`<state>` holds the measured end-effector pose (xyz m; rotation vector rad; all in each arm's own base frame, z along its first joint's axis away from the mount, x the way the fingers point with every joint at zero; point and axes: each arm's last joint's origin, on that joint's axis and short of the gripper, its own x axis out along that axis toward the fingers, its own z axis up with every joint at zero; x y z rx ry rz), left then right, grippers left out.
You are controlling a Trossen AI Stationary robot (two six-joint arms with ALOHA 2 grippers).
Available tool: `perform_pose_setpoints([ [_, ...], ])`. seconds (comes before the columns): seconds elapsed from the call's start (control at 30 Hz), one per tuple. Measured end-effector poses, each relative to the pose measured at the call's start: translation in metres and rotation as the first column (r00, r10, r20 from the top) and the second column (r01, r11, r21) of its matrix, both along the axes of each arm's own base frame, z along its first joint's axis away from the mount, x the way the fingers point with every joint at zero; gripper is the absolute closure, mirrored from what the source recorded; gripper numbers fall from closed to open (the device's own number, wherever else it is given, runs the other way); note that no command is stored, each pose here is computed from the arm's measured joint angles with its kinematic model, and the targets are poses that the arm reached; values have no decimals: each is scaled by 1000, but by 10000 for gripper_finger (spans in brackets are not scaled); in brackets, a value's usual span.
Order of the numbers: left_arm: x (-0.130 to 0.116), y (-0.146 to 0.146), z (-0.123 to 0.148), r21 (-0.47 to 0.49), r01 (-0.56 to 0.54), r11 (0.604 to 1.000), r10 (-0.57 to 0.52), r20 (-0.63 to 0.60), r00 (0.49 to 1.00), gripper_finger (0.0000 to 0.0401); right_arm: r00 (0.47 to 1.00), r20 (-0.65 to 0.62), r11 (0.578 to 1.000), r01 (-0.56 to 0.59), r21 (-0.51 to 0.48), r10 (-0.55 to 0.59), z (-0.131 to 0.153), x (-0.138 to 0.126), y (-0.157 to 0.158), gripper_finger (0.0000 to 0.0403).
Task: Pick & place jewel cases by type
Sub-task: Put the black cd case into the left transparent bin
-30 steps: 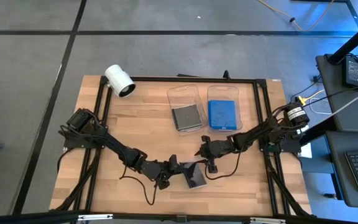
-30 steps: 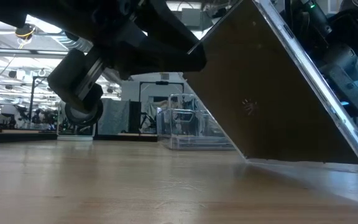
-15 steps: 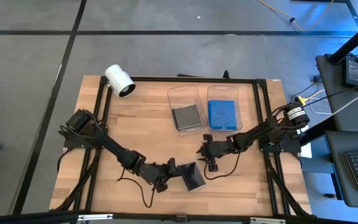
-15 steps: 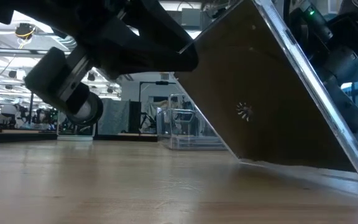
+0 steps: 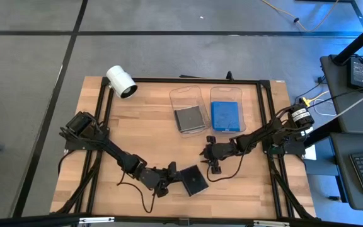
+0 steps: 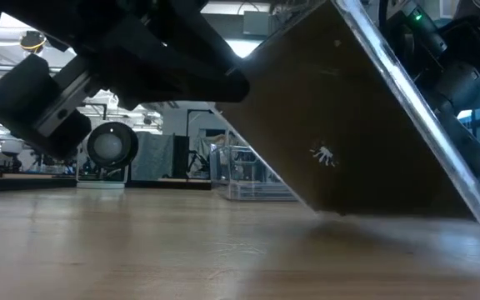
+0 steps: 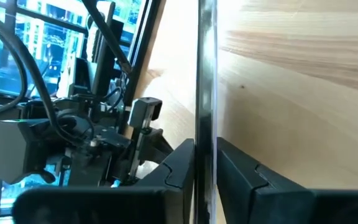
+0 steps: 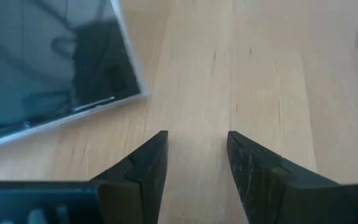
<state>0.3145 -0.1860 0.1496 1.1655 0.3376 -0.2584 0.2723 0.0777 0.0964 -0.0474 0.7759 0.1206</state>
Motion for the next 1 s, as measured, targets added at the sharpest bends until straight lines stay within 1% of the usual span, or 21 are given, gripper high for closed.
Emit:
perform_pose_setpoints([
  [0.17, -1, -1, 0, -11, -1, 1000, 1, -4, 1000, 362, 1000, -1, 1000, 8, 8, -8, 0, 0, 0, 233],
  [0.33, -2, -2, 0, -44, -15, 999, 15, -5, 1000, 359, 1000, -2, 1000, 9, 9, -9, 0, 0, 0, 233],
  [0.47, -5, -9, 3, 16, -55, 998, 54, 41, 998, 359, 1000, -4, 1000, 9, 9, -9, 0, 0, 0, 233],
  [0.6, -8, -17, 10, 55, -128, 990, 123, 89, 988, 363, 1000, -8, 999, 30, 33, -30, 3, -2, 0, 233],
  [0.73, -11, -16, 16, 106, -270, 957, 253, 149, 956, 356, 998, -44, 998, 47, 39, -45, 13, -9, -2, 233],
  [0.83, -14, -12, 30, 130, -366, 921, 337, 204, 919, 356, 990, -125, 997, 74, 31, -70, 21, -20, -6, 233],
  [0.9, -15, -6, 42, 128, -410, 903, 375, 233, 897, 359, 979, -183, 995, 100, 24, -93, 27, -30, -9, 233],
  [1.0, -18, 8, 59, 115, -450, 885, 411, 260, 874, 362, 964, -226, 989, 150, 12, -143, 37, -41, -12, 233],
])
